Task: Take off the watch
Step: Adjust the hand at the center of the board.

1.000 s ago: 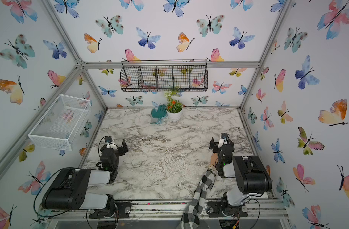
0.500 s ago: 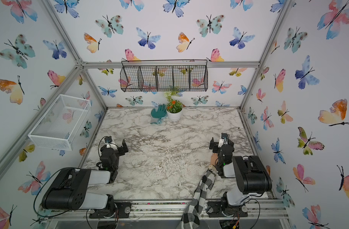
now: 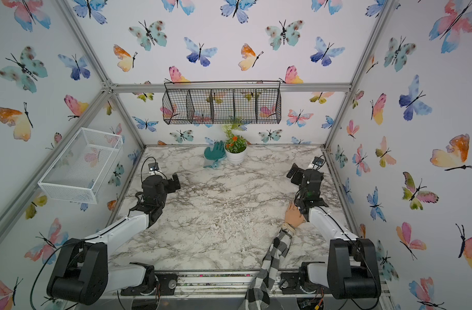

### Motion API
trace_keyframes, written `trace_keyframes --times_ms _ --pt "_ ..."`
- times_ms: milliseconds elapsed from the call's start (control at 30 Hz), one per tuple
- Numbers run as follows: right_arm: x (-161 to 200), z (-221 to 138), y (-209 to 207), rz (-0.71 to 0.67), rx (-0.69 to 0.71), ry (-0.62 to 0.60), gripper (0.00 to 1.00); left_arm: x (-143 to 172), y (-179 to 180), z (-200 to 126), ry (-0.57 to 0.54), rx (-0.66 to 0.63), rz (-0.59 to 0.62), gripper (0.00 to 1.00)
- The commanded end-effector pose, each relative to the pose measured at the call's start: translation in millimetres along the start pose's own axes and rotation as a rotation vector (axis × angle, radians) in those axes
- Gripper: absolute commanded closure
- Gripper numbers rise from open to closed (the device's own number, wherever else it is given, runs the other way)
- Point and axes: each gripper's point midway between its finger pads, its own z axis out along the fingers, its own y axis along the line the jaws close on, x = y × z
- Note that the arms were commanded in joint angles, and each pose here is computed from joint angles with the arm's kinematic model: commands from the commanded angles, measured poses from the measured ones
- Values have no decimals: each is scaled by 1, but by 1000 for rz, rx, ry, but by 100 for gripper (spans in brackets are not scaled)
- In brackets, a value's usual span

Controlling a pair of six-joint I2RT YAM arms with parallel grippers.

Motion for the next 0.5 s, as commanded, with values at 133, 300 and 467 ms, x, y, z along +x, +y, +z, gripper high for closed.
trace_keyframes --times_ms 133,300,467 --pt "88 -32 -11 134 64 507 4 26 -68 -28 276 183 -11 2" --pt "97 -56 -33 221 112 577 4 43 -157 -66 377 445 35 2" --pt "121 -73 -62 339 148 646 4 59 -242 -114 457 686 105 2"
